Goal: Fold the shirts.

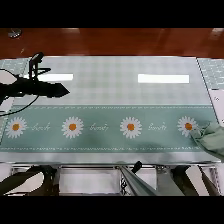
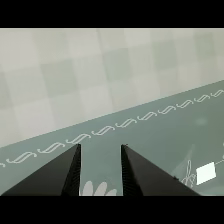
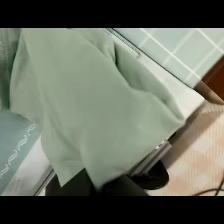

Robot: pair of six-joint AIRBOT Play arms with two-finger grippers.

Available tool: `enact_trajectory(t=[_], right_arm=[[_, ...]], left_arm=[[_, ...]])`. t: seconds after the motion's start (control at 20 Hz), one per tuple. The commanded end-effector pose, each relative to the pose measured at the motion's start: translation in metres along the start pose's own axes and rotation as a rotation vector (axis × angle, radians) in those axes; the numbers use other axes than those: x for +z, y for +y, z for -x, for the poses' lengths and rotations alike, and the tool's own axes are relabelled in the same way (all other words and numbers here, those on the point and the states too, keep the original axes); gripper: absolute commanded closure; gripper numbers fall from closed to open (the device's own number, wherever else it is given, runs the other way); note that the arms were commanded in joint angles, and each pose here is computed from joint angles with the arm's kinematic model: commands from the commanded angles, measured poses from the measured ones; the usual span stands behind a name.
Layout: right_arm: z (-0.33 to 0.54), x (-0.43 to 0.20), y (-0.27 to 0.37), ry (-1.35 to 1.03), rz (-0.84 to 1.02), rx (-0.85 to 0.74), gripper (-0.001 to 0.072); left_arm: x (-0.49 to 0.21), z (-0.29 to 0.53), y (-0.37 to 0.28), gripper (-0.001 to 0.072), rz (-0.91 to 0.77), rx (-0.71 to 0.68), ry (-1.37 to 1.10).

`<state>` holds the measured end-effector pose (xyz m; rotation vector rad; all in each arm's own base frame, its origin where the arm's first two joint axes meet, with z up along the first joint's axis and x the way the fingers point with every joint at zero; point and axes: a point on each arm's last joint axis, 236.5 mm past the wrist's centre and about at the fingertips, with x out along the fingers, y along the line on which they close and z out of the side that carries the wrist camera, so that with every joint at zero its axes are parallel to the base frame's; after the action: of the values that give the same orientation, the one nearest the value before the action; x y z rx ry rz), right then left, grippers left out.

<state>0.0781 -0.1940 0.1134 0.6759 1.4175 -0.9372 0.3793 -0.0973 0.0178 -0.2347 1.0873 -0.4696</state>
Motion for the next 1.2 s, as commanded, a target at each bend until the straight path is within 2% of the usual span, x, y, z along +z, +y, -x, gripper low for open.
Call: enact_trajectory(t=[0.0, 0.15, 0.3, 0.4, 0.5, 0.6, 0.65, 0.75, 0.85, 0.9, 0.95, 1.05, 1.15], right_arm=[[-0.012, -0.033, -0.045, 0.106, -0.056, -0.170, 0.0682], [-0.016, -0.062, -0.090, 0.164, -0.044, -0.387, 0.0681], [-0.031, -0.083, -0.106, 0.208, -0.013, -0.480, 0.0670], [-0.045, -0.100, -0.113, 0.281, 0.010, -0.527, 0.0527], [-0.056, -0.110, -0.120, 0.338, 0.039, -0.576, 0.0492], [-0.061, -0.112, -0.126, 0.354, 0.059, -0.615, 0.0286], [-0.061, -0.108, -0.128, 0.338, 0.066, -0.625, 0.0251], [-0.063, -0.088, -0.133, 0.252, 0.091, -0.643, 0.0242], [-0.062, -0.046, -0.115, 0.076, 0.131, -0.571, 0.0243], [-0.053, -0.014, -0.097, -0.061, 0.169, -0.512, 0.0243], [-0.039, 0.020, -0.068, -0.215, 0.208, -0.426, 0.0244], [0.006, 0.084, 0.015, -0.541, 0.310, -0.181, 0.0242], [0.027, 0.100, 0.106, -0.605, 0.437, 0.075, 0.0211]], left_arm=[[-0.002, -0.003, 0.003, 0.0388, -0.019, 0.002, 0.009], [0.000, -0.001, 0.009, 0.0388, -0.015, 0.010, 0.003], [0.001, 0.002, 0.016, 0.0388, -0.034, 0.019, -0.005], [0.001, 0.004, 0.019, 0.0388, -0.026, 0.024, -0.009], [0.002, 0.005, 0.022, 0.0389, -0.021, 0.028, -0.013], [0.002, 0.006, 0.024, 0.0388, -0.018, 0.029, -0.014], [0.002, 0.006, 0.024, 0.0389, -0.018, 0.030, -0.015], [0.006, 0.006, 0.025, 0.0388, -0.018, 0.038, -0.030], [0.012, 0.009, 0.021, 0.0369, -0.028, 0.033, -0.040], [0.018, 0.013, 0.016, 0.0280, -0.046, 0.027, -0.045], [0.029, 0.019, 0.008, 0.0247, -0.060, 0.024, -0.065], [0.058, 0.035, -0.004, 0.0248, -0.106, 0.071, -0.114], [0.086, 0.050, -0.010, 0.0248, -0.215, 0.183, -0.150]])
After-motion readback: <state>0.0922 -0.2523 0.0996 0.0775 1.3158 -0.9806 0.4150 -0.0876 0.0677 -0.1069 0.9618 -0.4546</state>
